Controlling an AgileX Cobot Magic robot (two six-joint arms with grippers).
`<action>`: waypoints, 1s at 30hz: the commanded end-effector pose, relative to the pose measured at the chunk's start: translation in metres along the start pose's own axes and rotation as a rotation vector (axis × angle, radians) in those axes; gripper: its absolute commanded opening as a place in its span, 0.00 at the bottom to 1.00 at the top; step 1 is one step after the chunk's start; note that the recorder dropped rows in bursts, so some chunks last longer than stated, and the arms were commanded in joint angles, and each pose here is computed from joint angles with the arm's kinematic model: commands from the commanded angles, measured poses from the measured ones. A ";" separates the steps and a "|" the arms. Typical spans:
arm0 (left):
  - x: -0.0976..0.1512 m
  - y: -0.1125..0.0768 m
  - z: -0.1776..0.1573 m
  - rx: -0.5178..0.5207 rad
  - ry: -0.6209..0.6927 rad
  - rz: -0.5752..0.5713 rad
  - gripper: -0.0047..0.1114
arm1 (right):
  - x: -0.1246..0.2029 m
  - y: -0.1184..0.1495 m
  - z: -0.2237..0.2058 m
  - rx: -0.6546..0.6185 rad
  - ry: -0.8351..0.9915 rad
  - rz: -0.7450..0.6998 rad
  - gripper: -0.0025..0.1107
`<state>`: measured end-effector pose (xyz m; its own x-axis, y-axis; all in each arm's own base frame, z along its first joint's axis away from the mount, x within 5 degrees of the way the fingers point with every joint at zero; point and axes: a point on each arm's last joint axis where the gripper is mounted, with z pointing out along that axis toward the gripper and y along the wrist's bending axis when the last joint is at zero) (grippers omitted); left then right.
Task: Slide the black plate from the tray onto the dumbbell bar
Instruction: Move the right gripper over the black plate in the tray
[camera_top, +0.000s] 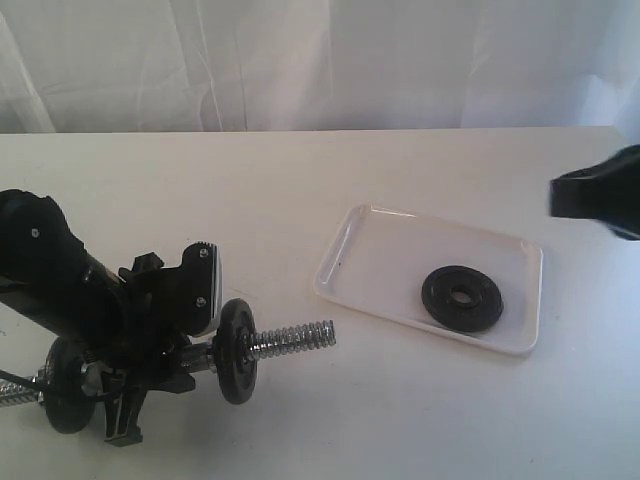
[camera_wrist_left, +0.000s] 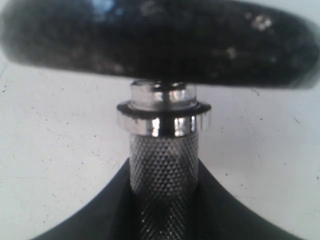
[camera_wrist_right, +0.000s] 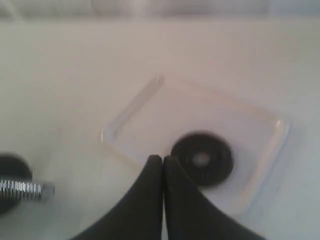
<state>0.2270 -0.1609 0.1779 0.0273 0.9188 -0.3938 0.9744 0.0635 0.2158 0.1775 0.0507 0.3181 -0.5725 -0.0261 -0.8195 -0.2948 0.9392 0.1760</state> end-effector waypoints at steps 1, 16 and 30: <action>-0.011 0.006 -0.015 -0.066 -0.071 -0.043 0.04 | -0.021 0.005 0.067 -0.096 0.419 -0.103 0.02; -0.011 0.006 -0.015 -0.066 -0.071 -0.043 0.04 | -0.018 -0.019 0.210 0.067 0.724 -0.146 0.24; -0.011 0.006 -0.015 -0.070 -0.072 -0.043 0.04 | -0.020 -0.020 0.217 0.075 0.671 -0.111 0.95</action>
<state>0.2270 -0.1610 0.1779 0.0259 0.9183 -0.3949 0.9745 0.0650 0.2149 0.3581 0.1057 0.2130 -0.8995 -0.3155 -0.3023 -0.3454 0.9371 0.0500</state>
